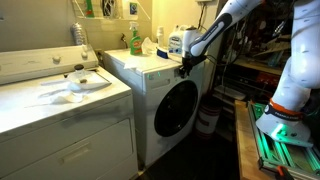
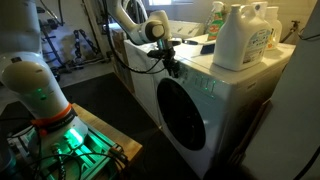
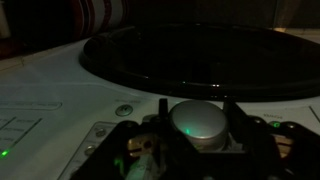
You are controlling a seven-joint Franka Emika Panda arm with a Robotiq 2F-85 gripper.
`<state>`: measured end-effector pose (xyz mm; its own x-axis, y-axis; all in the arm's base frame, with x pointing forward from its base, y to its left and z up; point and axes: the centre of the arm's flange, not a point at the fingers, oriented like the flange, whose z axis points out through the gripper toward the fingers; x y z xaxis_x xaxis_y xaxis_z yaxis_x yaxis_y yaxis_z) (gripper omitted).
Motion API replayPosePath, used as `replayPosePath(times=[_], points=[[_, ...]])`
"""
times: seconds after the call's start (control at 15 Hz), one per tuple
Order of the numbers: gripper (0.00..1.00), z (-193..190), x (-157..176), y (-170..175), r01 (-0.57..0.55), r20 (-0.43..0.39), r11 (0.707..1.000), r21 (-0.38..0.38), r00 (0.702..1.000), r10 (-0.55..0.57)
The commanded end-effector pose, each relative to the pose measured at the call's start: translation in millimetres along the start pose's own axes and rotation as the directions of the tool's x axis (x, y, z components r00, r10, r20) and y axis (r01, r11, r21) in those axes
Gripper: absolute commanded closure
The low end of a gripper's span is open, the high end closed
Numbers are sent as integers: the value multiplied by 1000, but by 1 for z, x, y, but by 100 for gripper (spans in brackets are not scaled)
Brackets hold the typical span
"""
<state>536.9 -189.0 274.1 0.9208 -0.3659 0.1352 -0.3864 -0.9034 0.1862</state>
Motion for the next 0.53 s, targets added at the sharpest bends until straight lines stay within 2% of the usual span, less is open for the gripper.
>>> replayPosePath(times=[0.0,0.2,0.47], points=[[69,4,1,7,-9,-11,1000,17,1000,9],[69,4,1,20,-32,6,996,87,999,32],[69,8,-2,46,-50,-8,968,246,999,54]])
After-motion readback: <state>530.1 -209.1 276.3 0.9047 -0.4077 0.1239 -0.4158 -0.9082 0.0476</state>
